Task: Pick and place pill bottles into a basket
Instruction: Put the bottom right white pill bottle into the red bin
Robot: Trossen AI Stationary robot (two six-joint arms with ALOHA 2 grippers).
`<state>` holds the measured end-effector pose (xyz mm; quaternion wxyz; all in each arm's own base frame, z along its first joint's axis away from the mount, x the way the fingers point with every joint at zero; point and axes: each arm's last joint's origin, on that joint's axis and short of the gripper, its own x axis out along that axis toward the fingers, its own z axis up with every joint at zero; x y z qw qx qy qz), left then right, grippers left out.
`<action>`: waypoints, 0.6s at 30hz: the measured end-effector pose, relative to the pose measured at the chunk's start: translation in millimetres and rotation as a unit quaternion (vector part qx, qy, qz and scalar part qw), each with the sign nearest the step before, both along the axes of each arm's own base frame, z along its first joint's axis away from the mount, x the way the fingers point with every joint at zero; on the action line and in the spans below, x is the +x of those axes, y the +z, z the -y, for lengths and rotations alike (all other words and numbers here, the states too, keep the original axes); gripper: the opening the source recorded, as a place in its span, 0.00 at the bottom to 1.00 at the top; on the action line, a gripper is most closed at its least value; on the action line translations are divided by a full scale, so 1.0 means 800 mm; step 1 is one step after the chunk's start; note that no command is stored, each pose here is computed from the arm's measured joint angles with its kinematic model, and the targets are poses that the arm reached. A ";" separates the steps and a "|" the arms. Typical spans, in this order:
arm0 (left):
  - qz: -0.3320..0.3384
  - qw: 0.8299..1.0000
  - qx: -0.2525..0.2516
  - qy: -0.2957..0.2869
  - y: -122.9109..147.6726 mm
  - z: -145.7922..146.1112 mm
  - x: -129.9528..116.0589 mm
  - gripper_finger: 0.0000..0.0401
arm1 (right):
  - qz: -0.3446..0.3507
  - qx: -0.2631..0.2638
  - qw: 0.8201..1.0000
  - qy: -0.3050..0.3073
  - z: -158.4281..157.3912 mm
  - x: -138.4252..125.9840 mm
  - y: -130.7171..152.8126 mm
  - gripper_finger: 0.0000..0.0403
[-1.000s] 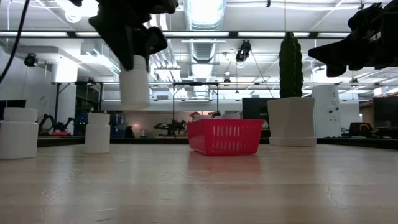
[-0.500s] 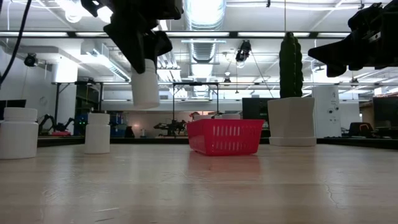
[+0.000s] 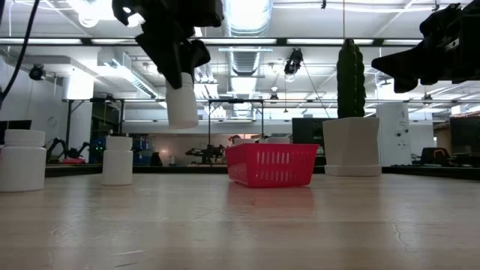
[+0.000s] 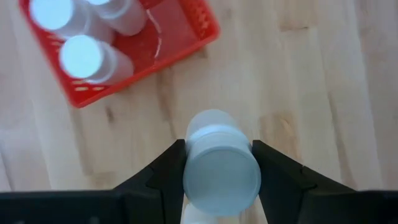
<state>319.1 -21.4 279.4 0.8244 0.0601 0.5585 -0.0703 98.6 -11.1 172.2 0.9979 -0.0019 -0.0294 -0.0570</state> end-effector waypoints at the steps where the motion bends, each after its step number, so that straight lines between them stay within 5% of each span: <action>1: -0.001 1.000 0.000 0.004 0.000 -0.003 0.000 0.35 | 0.000 0.000 1.000 0.000 0.000 0.000 0.000 0.02; 6: -0.005 1.000 0.001 0.012 -0.001 -0.010 0.000 0.35 | 0.000 0.000 1.000 0.000 0.000 0.000 0.000 0.02; 12: -0.107 0.993 0.025 0.028 -0.021 -0.019 0.037 0.35 | 0.000 0.000 1.000 0.000 0.000 0.000 0.000 0.02; 18: -0.063 0.996 0.035 0.046 0.016 -0.032 0.071 0.36 | 0.000 0.000 1.000 0.000 0.000 0.000 0.000 0.02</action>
